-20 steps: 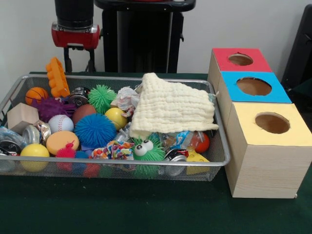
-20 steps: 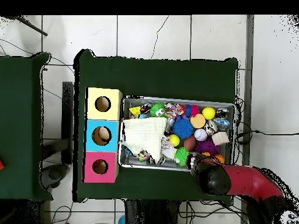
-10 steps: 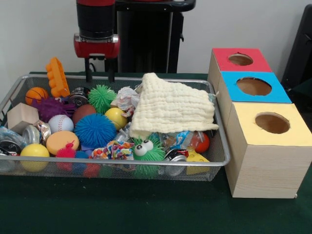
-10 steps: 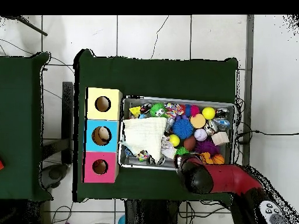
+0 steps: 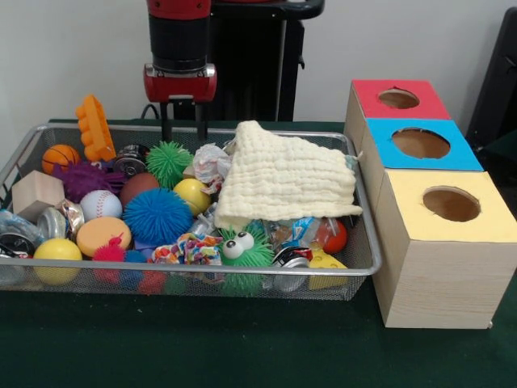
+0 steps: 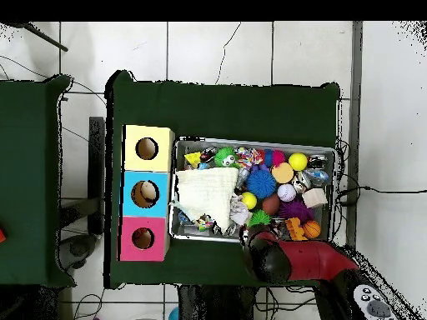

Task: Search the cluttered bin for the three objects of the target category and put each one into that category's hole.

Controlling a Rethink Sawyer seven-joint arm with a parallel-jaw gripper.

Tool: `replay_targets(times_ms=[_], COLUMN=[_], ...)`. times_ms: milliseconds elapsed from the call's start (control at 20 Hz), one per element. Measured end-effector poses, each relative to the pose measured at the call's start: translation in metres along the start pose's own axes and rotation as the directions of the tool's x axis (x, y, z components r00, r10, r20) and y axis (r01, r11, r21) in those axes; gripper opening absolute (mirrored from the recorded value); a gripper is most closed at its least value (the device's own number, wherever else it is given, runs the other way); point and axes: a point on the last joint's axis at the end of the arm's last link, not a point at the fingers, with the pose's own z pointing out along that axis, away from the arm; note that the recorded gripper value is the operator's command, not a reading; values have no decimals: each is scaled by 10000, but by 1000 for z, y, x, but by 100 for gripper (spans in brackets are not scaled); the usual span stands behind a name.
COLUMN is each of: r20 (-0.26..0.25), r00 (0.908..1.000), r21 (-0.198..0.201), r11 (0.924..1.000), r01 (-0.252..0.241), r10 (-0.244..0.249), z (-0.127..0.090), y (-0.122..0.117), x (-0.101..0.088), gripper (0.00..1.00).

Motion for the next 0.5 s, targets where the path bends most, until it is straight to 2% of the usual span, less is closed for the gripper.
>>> replay_targets(times_ms=[50,500], r20=[-145,-478], r00=[9999,9988], r21=[-6,27], r11=[10000,10000], r01=[-13,-78], r10=[13,79], z=[2,2], y=[2,3], x=[6,22], gripper=[100,100])
